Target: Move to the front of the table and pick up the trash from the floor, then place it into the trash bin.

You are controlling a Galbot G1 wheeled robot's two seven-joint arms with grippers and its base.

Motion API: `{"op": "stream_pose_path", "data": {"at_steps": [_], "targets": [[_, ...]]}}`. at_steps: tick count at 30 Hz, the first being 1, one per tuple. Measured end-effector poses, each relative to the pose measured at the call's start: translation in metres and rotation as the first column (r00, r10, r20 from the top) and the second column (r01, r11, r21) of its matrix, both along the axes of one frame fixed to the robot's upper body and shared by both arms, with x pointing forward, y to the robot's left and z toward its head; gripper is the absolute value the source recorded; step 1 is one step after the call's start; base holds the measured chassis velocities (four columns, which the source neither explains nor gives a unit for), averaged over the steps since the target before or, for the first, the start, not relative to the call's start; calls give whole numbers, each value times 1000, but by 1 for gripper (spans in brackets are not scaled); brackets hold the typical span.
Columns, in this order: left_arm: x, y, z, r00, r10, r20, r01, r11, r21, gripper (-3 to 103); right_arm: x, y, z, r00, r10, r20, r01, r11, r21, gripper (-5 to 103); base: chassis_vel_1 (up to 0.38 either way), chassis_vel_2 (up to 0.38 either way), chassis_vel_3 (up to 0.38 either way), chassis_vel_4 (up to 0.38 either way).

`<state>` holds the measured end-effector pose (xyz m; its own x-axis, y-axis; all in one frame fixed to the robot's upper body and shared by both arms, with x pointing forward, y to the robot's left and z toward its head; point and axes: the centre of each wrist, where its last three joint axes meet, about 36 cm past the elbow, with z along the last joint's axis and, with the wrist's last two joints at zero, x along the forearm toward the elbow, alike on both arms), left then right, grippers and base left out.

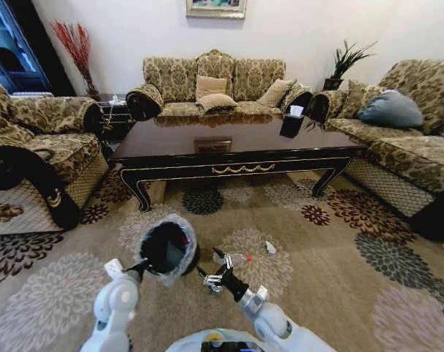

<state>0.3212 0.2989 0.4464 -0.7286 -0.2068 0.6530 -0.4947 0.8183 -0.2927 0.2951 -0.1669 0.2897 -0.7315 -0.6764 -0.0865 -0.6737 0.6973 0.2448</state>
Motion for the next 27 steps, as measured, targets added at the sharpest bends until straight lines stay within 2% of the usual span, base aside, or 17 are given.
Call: {"op": "stream_pose_path", "data": {"at_steps": [1,3,6,7,8,11,12,13,16,18,19,20,23,24,25,26,27], "targets": [[0,0,0,1000,0,0,0,1000,0,0,0,0,0,1000,0,0,0,1000,0,100,0,0,0,0],[-2,8,7,1000,11,12,-11,1000,8,0,2,2,1,996,-66,-52,65,998,-22,100,0,0,0,0],[-8,19,28,999,21,42,-22,1000,15,0,17,0,-2,968,-208,-139,189,972,-142,100,0,0,0,0],[-8,19,28,999,21,42,-22,1000,15,0,17,0,-2,968,-208,-139,189,972,-142,100,0,0,0,0],[-11,22,34,998,23,52,-24,1000,20,0,23,-1,-3,953,-258,-160,224,953,-204,100,0,0,0,0],[-19,27,48,997,30,77,-33,999,34,0,40,-9,-13,939,-302,-165,235,913,-333,100,0,0,0,0],[-19,27,48,997,30,77,-33,999,34,0,40,-9,-13,939,-302,-165,235,913,-333,100,0,0,0,0],[-22,28,52,996,32,83,-35,999,38,0,45,-13,-18,942,-299,-155,226,902,-367,100,0,0,0,0],[-33,26,60,995,35,94,-39,998,44,0,60,-27,-34,965,-226,-134,150,892,-426,100,0,0,0,0],[-38,24,64,994,40,98,-44,998,44,0,70,-36,-40,984,-127,-123,62,900,-432,100,0,0,0,0],[-38,24,64,994,40,98,-44,998,44,0,70,-36,-40,984,-127,-123,62,900,-432,100,0,0,0,0],[-40,23,65,994,44,98,-48,998,44,0,74,-39,-41,990,-77,-117,19,900,-435,100,0,0,0,0],[-46,20,67,994,59,95,-63,997,47,0,90,-52,-48,988,123,-89,-151,867,-475,100,0,0,0,0],[-46,20,67,994,59,95,-63,997,47,0,90,-52,-48,988,123,-89,-151,867,-475,100,0,0,0,0],[-47,20,67,994,61,94,-66,997,47,0,93,-55,-51,981,172,-85,-192,853,-485,100,0,0,0,0],[-49,19,67,994,63,92,-68,997,48,0,97,-57,-52,972,220,-81,-231,840,-491,100,0,0,0,0],[-50,19,67,994,67,89,-72,996,51,0,105,-63,-55,942,328,-77,-322,808,-495,100,0,0,0,0]]}}
